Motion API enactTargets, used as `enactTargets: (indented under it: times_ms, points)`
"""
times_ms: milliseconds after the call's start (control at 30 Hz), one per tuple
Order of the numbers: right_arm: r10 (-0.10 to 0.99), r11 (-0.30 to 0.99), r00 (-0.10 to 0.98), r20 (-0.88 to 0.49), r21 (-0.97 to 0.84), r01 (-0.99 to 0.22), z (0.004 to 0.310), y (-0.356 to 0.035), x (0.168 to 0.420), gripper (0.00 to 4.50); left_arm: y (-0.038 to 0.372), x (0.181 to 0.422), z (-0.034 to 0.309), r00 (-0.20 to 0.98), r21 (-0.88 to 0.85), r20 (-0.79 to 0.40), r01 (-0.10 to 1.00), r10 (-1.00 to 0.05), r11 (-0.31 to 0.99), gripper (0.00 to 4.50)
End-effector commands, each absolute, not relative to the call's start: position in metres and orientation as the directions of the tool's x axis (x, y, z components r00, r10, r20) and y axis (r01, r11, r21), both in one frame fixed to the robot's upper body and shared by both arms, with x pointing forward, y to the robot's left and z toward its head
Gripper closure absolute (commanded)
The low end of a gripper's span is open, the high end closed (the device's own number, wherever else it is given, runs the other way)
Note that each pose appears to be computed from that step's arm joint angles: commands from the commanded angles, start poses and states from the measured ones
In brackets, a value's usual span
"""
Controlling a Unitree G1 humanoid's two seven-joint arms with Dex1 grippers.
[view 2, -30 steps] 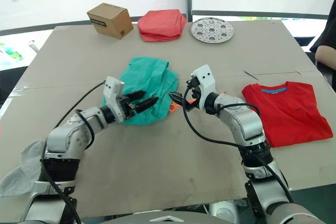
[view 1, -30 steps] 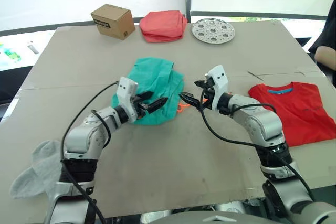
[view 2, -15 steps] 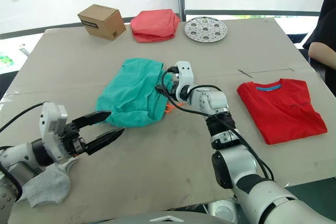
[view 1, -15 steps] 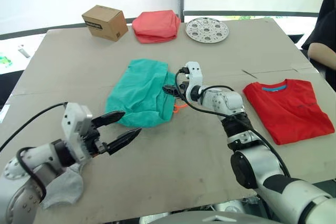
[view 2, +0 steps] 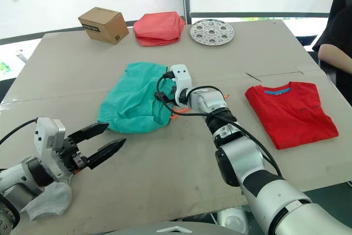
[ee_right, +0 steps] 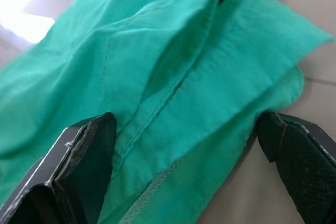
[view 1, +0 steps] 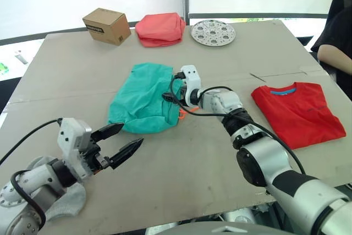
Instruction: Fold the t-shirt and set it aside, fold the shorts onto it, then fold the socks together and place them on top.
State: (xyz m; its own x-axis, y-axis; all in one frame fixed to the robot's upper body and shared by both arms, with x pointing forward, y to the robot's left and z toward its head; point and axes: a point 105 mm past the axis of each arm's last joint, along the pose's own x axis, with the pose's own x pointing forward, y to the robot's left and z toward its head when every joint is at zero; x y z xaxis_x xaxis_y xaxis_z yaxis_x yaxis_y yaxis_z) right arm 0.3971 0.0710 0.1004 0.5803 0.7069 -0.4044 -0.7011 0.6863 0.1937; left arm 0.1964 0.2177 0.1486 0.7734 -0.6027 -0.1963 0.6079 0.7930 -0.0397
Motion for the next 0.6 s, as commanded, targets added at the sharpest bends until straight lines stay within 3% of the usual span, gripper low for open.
enactTargets:
  times_ms: [33,67,100,133,200,300,433,600]
  points:
    - [0.795,0.517,0.422,-0.436,0.123,-0.847,0.084,0.148,0.343,0.70,0.213,0.195,0.161,0.783,0.035,-0.168,0.612,-0.599,0.790,0.00]
    - [0.793,0.510,0.423,-0.437,0.099,-0.854,0.083,0.148,0.343,1.39,0.213,0.195,0.161,0.784,0.034,-0.166,0.611,-0.599,0.791,0.00]
    - [0.786,0.501,0.427,-0.447,0.056,-0.864,0.078,0.146,0.343,1.62,0.212,0.195,0.161,0.784,0.037,-0.166,0.611,-0.598,0.791,0.00]
    - [0.782,0.492,0.429,-0.453,0.026,-0.870,0.074,0.144,0.343,2.28,0.212,0.196,0.162,0.785,0.040,-0.166,0.611,-0.598,0.791,0.00]
    - [0.773,0.476,0.430,-0.465,-0.021,-0.879,0.065,0.138,0.344,2.98,0.212,0.197,0.162,0.786,0.045,-0.163,0.610,-0.596,0.791,0.00]
    - [0.773,0.483,0.445,-0.452,-0.034,-0.875,0.059,0.123,0.350,4.36,0.212,0.198,0.161,0.785,0.043,-0.161,0.611,-0.598,0.791,0.00]
    - [0.825,0.484,0.451,-0.341,0.014,-0.875,0.076,0.112,0.360,4.44,0.212,0.200,0.159,0.780,0.039,-0.156,0.619,-0.607,0.785,0.00]
    - [0.906,0.405,0.394,-0.155,0.041,-0.913,0.128,0.061,0.363,4.44,0.206,0.202,0.161,0.743,0.031,-0.136,0.664,-0.656,0.747,0.00]
